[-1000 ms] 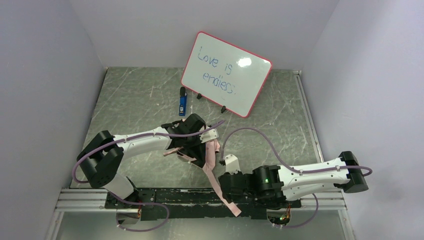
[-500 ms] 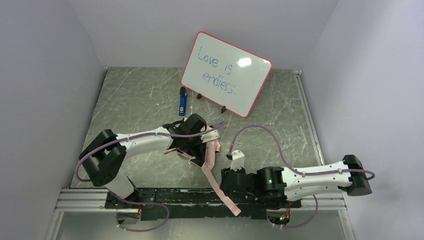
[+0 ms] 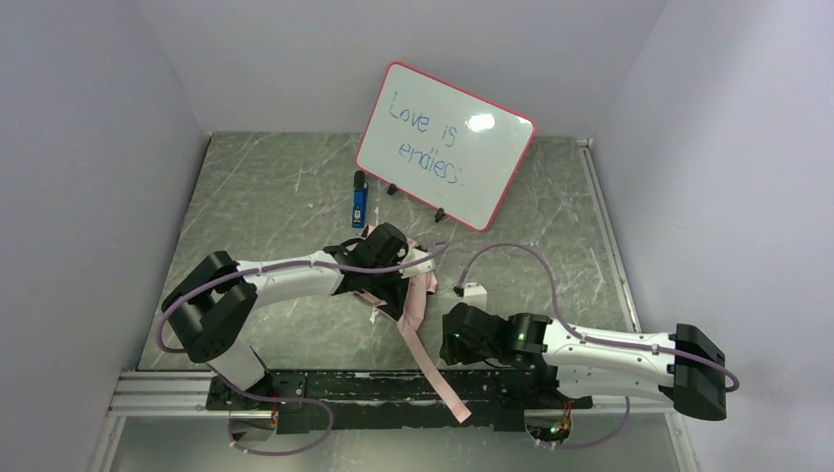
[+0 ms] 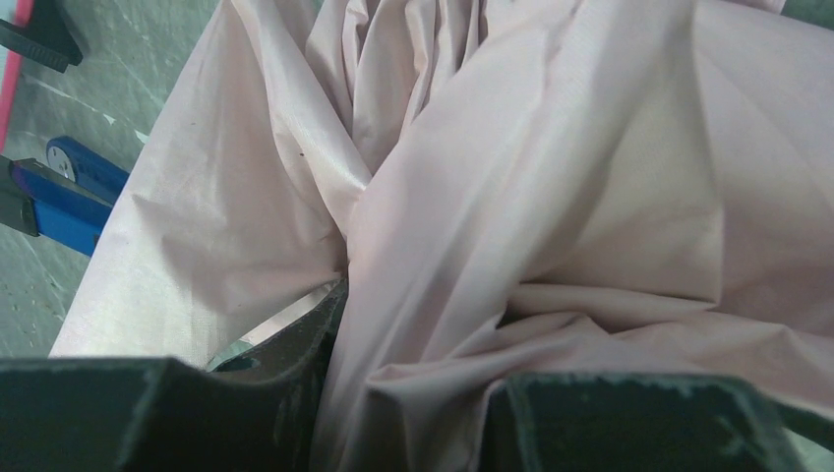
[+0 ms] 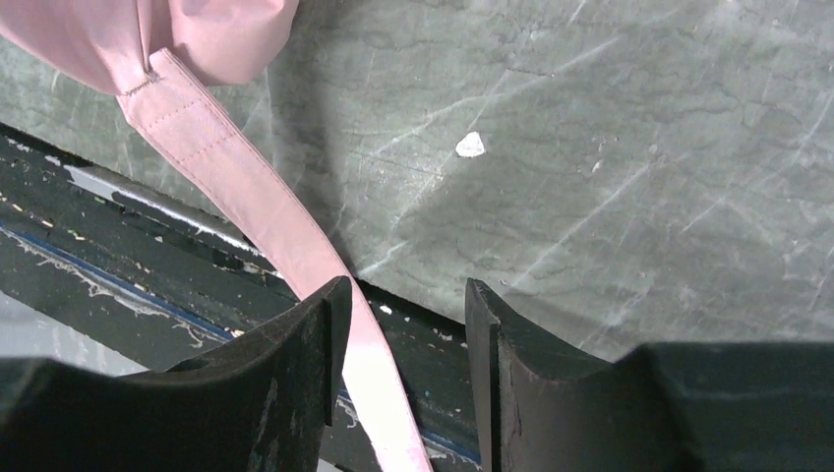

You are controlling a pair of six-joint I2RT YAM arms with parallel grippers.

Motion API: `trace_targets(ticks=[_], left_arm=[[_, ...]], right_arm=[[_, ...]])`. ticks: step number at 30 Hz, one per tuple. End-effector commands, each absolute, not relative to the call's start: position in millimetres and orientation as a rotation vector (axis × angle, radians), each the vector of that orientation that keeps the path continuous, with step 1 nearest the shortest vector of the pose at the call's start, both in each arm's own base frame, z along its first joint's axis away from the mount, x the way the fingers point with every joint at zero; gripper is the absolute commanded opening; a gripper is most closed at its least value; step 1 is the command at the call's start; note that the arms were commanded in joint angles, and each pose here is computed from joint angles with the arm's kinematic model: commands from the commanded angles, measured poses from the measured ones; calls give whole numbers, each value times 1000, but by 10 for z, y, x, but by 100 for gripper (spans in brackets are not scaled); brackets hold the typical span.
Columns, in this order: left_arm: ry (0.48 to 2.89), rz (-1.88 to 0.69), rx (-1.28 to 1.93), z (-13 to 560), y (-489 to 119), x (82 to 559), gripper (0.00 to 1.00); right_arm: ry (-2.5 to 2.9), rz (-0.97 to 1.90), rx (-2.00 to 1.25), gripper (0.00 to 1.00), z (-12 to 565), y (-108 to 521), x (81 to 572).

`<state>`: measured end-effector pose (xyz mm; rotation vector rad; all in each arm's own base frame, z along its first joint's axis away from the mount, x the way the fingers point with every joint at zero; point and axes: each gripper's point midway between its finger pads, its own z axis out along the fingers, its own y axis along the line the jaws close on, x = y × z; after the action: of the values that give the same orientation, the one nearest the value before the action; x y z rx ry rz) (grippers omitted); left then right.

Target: Put away the umbrella

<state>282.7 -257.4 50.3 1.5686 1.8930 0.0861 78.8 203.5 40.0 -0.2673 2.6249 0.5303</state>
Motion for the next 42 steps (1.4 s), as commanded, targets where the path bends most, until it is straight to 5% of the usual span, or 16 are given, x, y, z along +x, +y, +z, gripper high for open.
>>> trace_targets(ticks=[1, 22, 29, 42], left_arm=[[1897, 82, 1599, 325, -2538, 2817, 5], [1636, -21, 1592, 611, -2694, 2695, 5], [1478, 27, 1707, 573, -2769, 2575, 5], [1096, 103, 1830, 611, -2861, 2222, 5]], right_arm=[[2618, 565, -300, 49, 408, 2100, 842], [2251, 582, -49, 56, 1339, 1882, 2203], [2134, 590, -202, 71, 1549, 1920, 2630], [1785, 833, -915, 72, 1738, 2478, 2893]])
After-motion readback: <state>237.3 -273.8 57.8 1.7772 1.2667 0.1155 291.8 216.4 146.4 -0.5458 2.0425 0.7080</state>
